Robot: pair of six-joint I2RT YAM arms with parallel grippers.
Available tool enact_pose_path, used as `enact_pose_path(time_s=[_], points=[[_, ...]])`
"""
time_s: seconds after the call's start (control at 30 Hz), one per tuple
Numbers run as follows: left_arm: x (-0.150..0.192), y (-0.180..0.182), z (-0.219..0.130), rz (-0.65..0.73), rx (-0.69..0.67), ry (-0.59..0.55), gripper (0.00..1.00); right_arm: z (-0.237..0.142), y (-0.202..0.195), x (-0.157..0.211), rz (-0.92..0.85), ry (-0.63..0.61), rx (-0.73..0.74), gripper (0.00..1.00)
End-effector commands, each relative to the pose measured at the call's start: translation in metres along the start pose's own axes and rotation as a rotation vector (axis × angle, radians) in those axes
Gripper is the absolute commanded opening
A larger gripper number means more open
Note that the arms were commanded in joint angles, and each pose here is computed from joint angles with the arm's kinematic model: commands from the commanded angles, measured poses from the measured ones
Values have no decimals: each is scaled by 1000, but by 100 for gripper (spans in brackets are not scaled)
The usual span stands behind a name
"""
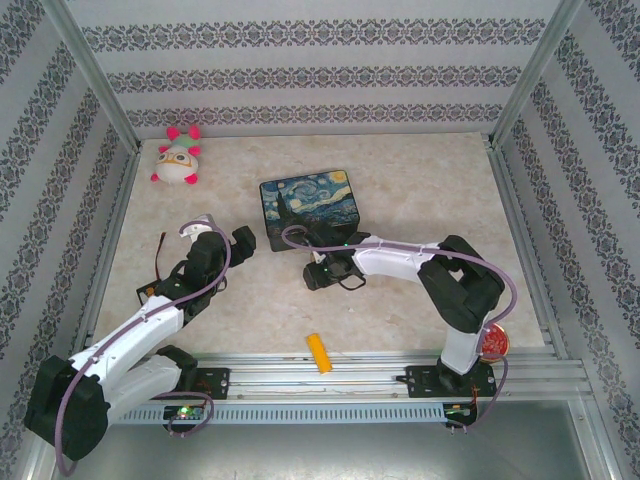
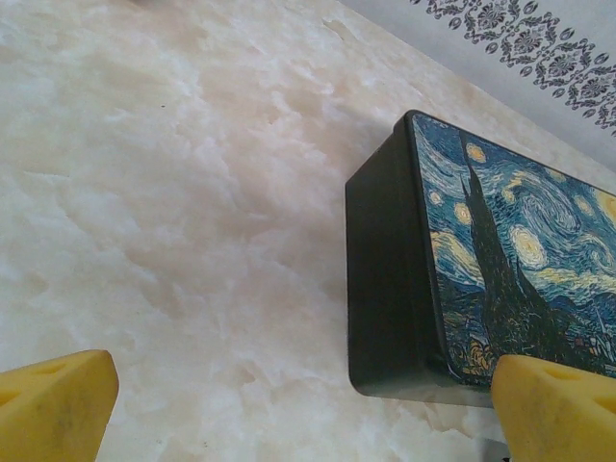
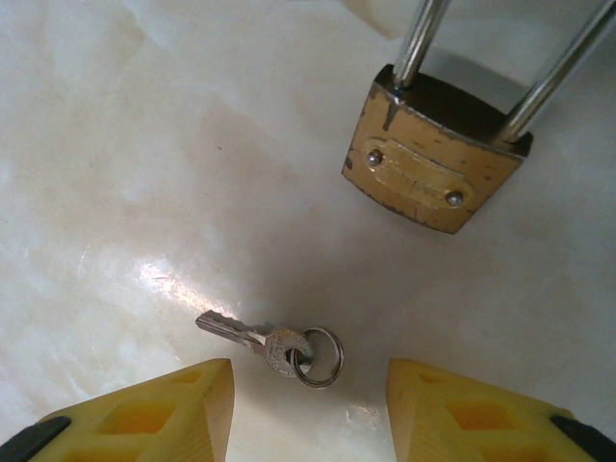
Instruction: Unlock the padlock with the key
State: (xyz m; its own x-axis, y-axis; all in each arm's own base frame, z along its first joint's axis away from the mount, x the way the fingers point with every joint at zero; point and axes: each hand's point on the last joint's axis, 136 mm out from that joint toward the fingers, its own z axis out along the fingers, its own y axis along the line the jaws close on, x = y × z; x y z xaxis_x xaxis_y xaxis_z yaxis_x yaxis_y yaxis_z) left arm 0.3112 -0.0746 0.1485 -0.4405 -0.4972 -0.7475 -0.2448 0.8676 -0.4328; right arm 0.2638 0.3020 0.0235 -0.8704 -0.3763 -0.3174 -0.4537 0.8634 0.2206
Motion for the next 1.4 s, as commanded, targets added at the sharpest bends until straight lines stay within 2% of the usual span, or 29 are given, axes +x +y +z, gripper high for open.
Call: enact_pose_path(time_s=[0.0,0.9,1.13,1.2,1.37], points=[[0,4,2,-20,-8,0,99,3,3,-6,-14,5,-17,44],[6,11,2,-20,-27,8,99,13,7,5,-10,48,17,28],[6,10,3,-18,-27,11,99,8,8,3,8,37,21,19],[5,11,2,-13,-39,15,99,6,6,3,25,33,32,13],[2,11,-1,12,-54,28,99,-3,6,2,55,14,24,6]])
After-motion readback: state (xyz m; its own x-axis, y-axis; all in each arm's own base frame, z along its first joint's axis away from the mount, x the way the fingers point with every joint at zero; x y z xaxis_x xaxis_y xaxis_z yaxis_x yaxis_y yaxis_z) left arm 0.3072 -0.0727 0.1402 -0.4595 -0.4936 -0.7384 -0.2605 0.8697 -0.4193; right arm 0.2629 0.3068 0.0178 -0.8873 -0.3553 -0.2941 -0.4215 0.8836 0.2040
